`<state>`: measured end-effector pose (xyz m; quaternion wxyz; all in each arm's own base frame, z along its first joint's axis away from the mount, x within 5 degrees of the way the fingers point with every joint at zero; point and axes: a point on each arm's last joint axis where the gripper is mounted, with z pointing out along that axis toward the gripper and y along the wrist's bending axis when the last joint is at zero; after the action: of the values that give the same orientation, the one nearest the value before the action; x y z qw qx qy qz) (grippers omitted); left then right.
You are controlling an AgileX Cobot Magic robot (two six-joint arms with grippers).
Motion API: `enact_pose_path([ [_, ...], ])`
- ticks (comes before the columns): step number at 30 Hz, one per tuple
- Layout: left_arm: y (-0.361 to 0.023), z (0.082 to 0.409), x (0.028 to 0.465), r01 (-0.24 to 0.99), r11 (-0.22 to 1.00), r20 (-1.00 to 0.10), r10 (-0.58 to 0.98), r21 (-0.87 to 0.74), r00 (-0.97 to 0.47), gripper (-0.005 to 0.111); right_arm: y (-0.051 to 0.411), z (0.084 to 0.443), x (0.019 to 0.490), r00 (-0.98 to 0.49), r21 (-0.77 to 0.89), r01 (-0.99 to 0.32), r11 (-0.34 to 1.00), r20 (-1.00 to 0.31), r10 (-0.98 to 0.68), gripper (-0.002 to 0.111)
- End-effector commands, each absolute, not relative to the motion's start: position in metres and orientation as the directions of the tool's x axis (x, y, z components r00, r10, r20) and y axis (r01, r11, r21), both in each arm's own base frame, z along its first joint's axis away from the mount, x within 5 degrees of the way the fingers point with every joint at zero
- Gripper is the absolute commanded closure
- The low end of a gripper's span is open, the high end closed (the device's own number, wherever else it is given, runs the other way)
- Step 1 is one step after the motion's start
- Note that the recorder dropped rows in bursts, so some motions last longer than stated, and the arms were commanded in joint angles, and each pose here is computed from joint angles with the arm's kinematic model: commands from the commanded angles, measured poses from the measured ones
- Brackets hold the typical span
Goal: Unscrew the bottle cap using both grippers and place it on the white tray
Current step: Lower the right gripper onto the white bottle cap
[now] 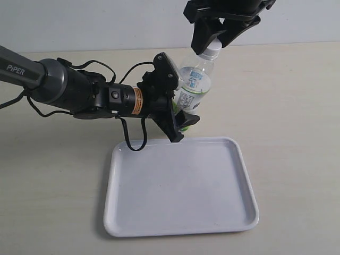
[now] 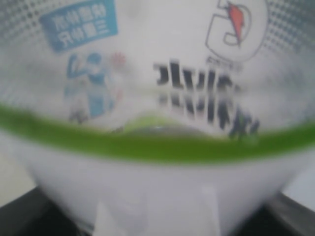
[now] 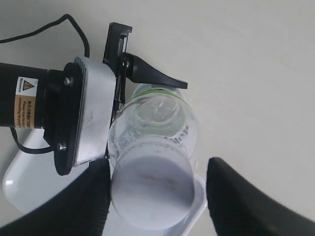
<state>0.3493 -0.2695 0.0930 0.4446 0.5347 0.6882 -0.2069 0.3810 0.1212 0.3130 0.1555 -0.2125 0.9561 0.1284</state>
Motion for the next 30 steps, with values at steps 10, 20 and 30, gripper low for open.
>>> enact_pose_path([
  [10, -0.2698, 0.0978, 0.3503, 0.915, 0.347, -0.832, 0.554, 0.204, -0.025, 0.107, 0.1247, 0.3138, 0.3804, -0.863, 0.211, -0.445, 0.87, -0.359, -0.354, 0.107],
  [20, -0.2698, 0.0978, 0.3503, 0.915, 0.349, -0.833, 0.553, 0.201, -0.028, 0.107, 0.1247, 0.3138, 0.3804, -0.776, 0.147, -0.584, 0.798, -0.39, -0.496, 0.108],
  [30, -0.2698, 0.0978, 0.3503, 0.915, 0.351, -0.834, 0.551, 0.197, -0.032, 0.107, 0.1249, 0.3139, 0.3804, -0.547, 0.016, -0.803, 0.596, -0.418, -0.726, 0.108],
])
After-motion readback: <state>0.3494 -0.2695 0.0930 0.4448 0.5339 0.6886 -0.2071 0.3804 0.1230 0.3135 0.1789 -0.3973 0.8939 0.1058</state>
